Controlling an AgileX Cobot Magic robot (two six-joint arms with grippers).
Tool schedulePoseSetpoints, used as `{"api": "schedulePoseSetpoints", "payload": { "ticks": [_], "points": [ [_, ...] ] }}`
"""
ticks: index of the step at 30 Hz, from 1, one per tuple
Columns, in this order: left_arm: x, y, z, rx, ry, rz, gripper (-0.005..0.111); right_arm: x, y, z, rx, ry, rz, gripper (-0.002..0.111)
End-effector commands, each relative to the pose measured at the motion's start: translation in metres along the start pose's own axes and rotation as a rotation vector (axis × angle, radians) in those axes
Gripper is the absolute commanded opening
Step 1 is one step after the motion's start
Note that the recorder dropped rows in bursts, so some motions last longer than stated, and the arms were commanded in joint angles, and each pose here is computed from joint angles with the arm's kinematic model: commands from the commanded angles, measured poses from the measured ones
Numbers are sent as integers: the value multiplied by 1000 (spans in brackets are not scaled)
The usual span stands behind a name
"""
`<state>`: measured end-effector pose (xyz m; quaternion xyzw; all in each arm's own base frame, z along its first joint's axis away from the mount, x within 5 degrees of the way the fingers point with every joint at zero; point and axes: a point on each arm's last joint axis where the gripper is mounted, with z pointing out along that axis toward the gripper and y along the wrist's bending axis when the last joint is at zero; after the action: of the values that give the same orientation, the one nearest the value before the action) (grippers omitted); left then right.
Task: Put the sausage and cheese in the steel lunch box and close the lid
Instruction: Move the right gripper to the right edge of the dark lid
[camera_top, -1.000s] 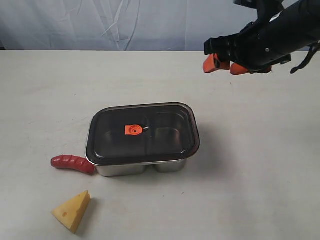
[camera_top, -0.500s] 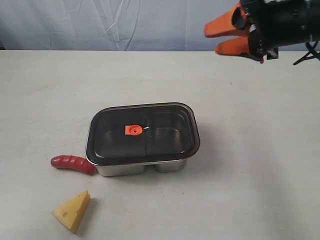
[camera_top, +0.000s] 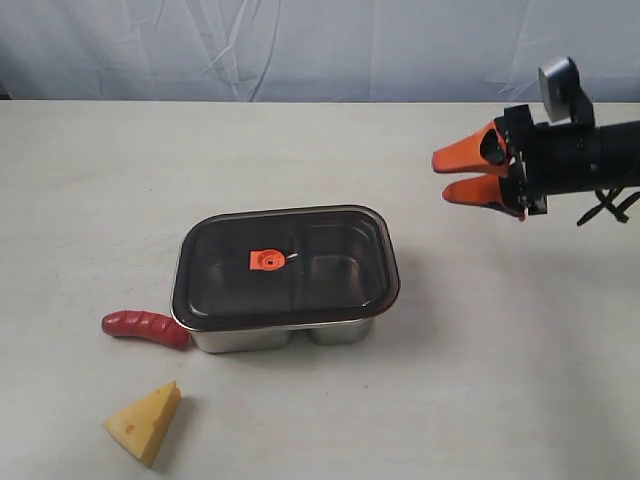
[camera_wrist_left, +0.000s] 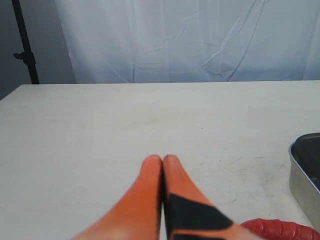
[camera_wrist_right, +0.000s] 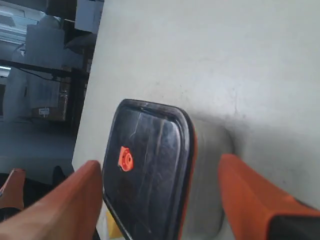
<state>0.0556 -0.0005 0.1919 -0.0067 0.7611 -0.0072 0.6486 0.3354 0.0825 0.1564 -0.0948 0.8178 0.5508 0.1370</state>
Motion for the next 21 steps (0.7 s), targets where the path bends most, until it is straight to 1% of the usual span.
{"api": "schedulePoseSetpoints", "payload": {
  "ticks": [1, 4, 12, 21],
  "points": [
    [0, 0, 0, 2, -14, 2, 0, 12, -23, 9, -14, 5, 29, 63],
    [0, 0, 0, 2, -14, 2, 0, 16, -28, 15, -24, 3, 50, 63],
    [0, 0, 0, 2, -14, 2, 0, 27, -10, 49, -62, 108, -43, 63],
    [0, 0, 0, 2, -14, 2, 0, 31, -7, 55, -68, 137, -55, 63]
  ]
}}
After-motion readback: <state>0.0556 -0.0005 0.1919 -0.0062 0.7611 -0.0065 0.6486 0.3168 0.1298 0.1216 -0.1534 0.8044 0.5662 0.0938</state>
